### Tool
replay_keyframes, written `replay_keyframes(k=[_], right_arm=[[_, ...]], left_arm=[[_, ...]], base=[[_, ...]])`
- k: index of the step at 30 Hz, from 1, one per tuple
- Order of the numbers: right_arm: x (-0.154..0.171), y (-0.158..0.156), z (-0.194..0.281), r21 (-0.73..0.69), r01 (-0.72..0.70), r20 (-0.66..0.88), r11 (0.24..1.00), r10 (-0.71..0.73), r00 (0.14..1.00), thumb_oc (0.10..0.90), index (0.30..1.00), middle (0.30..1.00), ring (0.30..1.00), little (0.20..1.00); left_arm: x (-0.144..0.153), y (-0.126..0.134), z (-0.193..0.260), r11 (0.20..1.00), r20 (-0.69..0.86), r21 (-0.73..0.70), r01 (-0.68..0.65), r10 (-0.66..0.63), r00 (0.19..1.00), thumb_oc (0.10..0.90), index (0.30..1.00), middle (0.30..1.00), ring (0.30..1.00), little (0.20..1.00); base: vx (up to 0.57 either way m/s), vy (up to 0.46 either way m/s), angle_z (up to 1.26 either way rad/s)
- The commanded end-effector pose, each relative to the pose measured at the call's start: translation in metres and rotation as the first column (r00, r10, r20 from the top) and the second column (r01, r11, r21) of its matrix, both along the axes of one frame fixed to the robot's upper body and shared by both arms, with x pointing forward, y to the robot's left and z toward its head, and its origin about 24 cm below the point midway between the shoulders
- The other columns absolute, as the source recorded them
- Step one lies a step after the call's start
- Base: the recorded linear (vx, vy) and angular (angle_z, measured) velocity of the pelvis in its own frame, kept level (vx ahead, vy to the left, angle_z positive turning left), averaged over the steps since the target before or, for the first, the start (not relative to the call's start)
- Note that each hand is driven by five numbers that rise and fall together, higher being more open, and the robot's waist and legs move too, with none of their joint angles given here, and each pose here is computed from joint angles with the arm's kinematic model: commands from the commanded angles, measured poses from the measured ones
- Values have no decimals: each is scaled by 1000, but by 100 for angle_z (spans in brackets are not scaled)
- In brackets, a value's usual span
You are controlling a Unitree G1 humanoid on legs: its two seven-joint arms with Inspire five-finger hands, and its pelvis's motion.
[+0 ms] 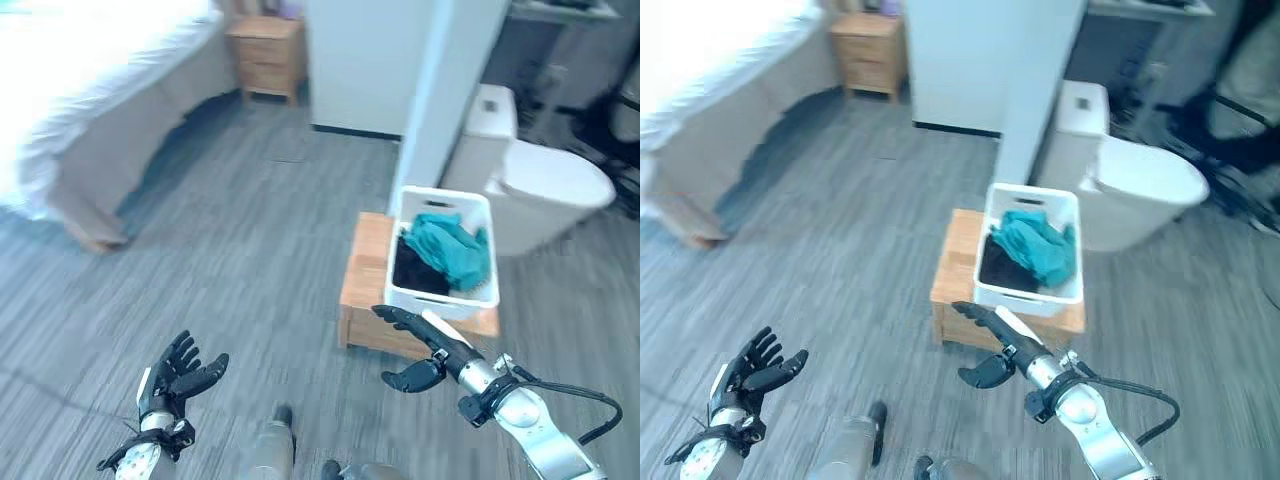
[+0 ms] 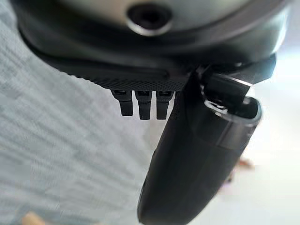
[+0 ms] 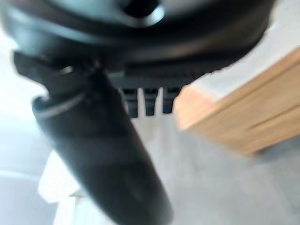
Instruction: Pick up bed clothes into laundry basket.
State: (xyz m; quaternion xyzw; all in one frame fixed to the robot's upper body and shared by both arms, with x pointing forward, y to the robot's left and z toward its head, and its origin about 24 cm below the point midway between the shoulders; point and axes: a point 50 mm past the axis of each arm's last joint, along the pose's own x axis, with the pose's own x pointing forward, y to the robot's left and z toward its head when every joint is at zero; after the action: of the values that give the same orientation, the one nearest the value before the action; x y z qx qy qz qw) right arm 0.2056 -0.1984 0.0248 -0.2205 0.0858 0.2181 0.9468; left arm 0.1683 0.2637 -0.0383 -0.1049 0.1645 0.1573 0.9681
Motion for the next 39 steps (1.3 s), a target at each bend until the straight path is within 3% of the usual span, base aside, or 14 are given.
replay_keyframes(k=[1, 4, 6, 12, 13, 18, 21, 30, 39], right_arm=[[15, 3, 37, 189, 12, 205, 982, -52, 977, 800, 900, 900, 900, 900], [4, -6, 20, 260, 151, 162, 954, -197, 967, 800, 900, 900, 900, 900], [6, -4, 16, 312, 166, 138, 936, -217, 966, 800, 900, 900, 900, 900], [22, 19, 15, 395, 139, 132, 908, -205, 970, 800, 900, 900, 900, 900], [22, 24, 14, 487, 158, 93, 859, -232, 968, 800, 900, 900, 900, 900], [13, 28, -6, 469, 189, -5, 863, -212, 977, 800, 900, 900, 900, 900], [15, 32, -2, 479, 161, 6, 863, -187, 982, 800, 900, 900, 900, 900], [12, 39, -5, 460, 123, -11, 879, -133, 991, 800, 900, 900, 900, 900], [-8, 26, -21, 474, 199, -108, 858, -167, 980, 800, 900, 900, 900, 900]], left_arm=[[52, -13, 75, 995, 398, 69, 75, -96, 912, 800, 900, 900, 900, 900], [54, -46, 55, 984, 351, -34, 173, -150, 924, 800, 900, 900, 900, 900], [51, -56, 48, 974, 319, -24, 224, -205, 925, 800, 900, 900, 900, 900], [42, -58, 34, 962, 236, 12, 274, -269, 934, 800, 900, 900, 900, 900], [46, -53, 40, 963, 250, 52, 266, -270, 930, 800, 900, 900, 900, 900], [51, -50, 48, 976, 292, 81, 202, -217, 932, 800, 900, 900, 900, 900], [55, -53, 53, 987, 340, 22, 158, -156, 927, 800, 900, 900, 900, 900], [50, -61, 46, 979, 307, 21, 205, -201, 930, 800, 900, 900, 900, 900], [43, -60, 42, 975, 285, 29, 221, -220, 933, 800, 900, 900, 900, 900]], base=[[-304, 43, 227], [-374, 202, 213], [-286, 267, 259], [-167, 194, 103], [-48, 150, 175], [-32, 57, 123], [-40, -10, 18], [-14, -18, -8], [-8, -25, -8]])
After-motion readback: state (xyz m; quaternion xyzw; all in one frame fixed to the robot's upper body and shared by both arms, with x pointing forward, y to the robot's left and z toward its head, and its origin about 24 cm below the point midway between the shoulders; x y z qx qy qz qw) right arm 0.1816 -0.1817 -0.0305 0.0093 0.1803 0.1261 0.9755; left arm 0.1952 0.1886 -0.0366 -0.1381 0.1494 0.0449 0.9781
